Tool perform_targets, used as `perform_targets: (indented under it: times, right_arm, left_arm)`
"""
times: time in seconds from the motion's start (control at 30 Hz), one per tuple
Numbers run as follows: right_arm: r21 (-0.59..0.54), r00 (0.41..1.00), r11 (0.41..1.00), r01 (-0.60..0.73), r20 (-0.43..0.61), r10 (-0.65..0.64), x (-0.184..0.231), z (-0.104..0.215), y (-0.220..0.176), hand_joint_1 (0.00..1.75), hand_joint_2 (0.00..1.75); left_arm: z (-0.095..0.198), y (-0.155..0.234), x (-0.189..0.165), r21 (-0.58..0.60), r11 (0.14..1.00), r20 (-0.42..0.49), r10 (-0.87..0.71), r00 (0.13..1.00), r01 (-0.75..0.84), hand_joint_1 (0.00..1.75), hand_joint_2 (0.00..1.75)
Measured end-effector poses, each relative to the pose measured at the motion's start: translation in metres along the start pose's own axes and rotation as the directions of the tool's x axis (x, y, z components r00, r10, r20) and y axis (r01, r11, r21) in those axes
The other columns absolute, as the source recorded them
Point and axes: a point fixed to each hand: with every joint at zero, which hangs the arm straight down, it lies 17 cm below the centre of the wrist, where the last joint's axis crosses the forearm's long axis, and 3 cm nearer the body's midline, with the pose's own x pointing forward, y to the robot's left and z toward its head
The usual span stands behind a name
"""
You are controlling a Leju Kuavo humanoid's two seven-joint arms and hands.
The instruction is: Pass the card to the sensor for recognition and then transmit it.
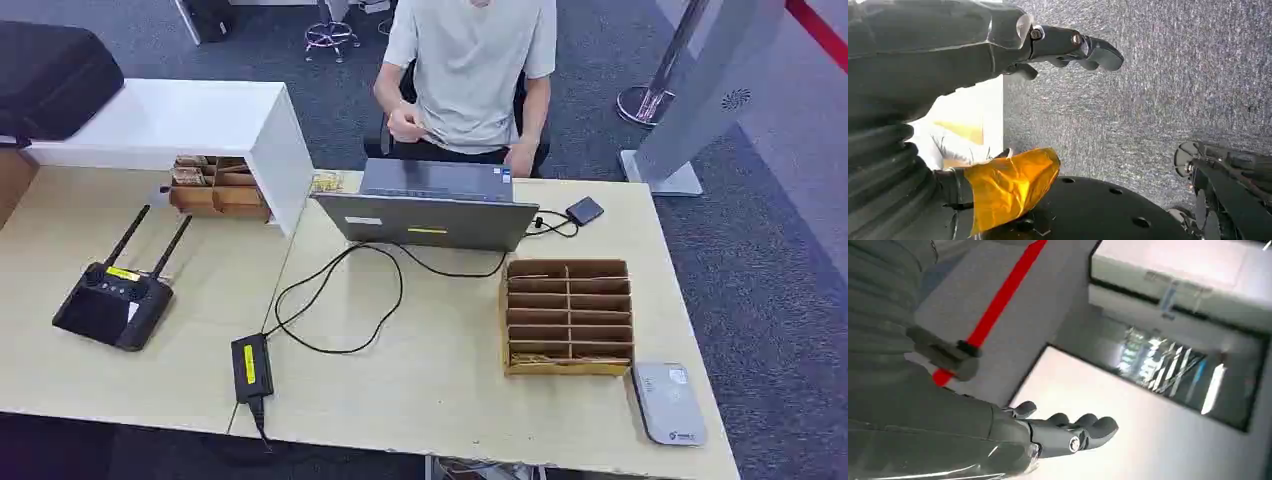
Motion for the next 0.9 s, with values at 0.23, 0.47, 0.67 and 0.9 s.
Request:
perform_targets:
  times: [0.23, 0.47, 0.67, 0.9]
  right_arm:
    - [0.172, 0.96, 0.981, -0.089, 0.279, 0.038, 0.128, 0.006, 0.077, 0.0, 1.75]
    - [0.271, 0.881, 0.943, -0.195, 0.47, 0.047, 0.196, 0.027, 0.127, 0.0, 1.75]
    - [0.287, 0.79, 0.892, -0.349, 0.602, 0.116, 0.244, 0.039, 0.189, 0.0, 1.75]
    - [0.277, 0.634, 0.796, -0.538, 0.756, 0.164, 0.287, 0.077, 0.295, 0.0, 1.75]
  left_arm:
    - [0.0, 0.0, 0.0, -0.001, 1.0, 0.001, 0.009, 1.0, -0.009, 0.0, 1.75]
    - [0.0, 0.0, 0.0, -0.001, 1.0, 0.001, 0.011, 1.0, -0.011, 0.0, 1.75]
    - [0.0, 0.0, 0.001, -0.001, 1.0, 0.004, 0.002, 1.0, -0.002, 0.0, 1.75]
    - [0.0, -0.001, 0.001, -0.003, 1.0, 0.0, -0.017, 1.0, 0.017, 0.0, 1.75]
